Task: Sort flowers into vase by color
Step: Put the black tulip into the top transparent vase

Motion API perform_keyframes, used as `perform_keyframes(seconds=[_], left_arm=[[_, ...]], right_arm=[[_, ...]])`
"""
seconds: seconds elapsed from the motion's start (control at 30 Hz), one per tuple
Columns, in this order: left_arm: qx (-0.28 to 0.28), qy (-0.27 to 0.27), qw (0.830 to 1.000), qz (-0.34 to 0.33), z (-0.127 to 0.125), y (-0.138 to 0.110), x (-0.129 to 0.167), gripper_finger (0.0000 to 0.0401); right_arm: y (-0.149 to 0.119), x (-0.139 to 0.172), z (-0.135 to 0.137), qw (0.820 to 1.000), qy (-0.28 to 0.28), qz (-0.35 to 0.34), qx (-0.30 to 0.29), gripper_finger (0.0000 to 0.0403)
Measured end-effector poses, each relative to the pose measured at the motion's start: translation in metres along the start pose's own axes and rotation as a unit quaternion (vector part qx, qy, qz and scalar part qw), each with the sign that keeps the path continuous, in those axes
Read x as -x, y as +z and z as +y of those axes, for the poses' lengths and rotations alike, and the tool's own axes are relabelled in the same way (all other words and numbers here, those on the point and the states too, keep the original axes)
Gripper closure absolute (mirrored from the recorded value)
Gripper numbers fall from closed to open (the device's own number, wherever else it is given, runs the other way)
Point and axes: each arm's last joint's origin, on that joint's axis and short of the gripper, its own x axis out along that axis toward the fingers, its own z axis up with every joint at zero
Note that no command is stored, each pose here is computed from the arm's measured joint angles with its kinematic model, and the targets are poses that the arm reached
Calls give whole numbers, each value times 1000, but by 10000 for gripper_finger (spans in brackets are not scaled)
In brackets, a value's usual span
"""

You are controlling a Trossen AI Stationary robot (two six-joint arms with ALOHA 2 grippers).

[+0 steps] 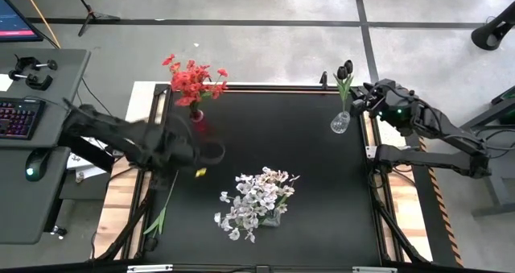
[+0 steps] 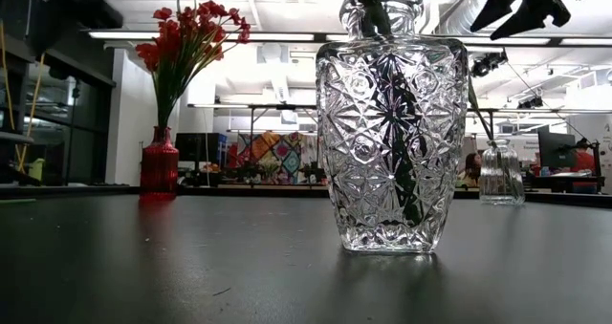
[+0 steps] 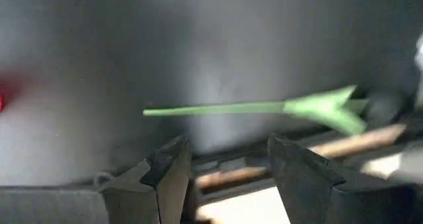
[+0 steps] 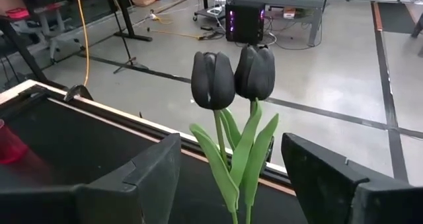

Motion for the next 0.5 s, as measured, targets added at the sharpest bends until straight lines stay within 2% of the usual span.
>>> perform_keyframes(seconds=[0.1, 0.23, 0.4, 0.5], left_arm=[[-100, 11, 994, 32, -21, -3, -24, 213], [-220, 8, 975, 21, -46, -9, -54, 213], [-281, 0, 960, -4, -67, -13, -87, 213], [-289, -7, 957, 9, -74, -19, -104, 213]], right_arm=[[0, -3, 3, 1000, -2, 6, 4, 151], [-1, -8, 6, 1000, 0, 15, 11, 151], [-3, -15, 13, 999, 19, 38, 22, 151], [-5, -20, 17, 998, 25, 50, 31, 151]])
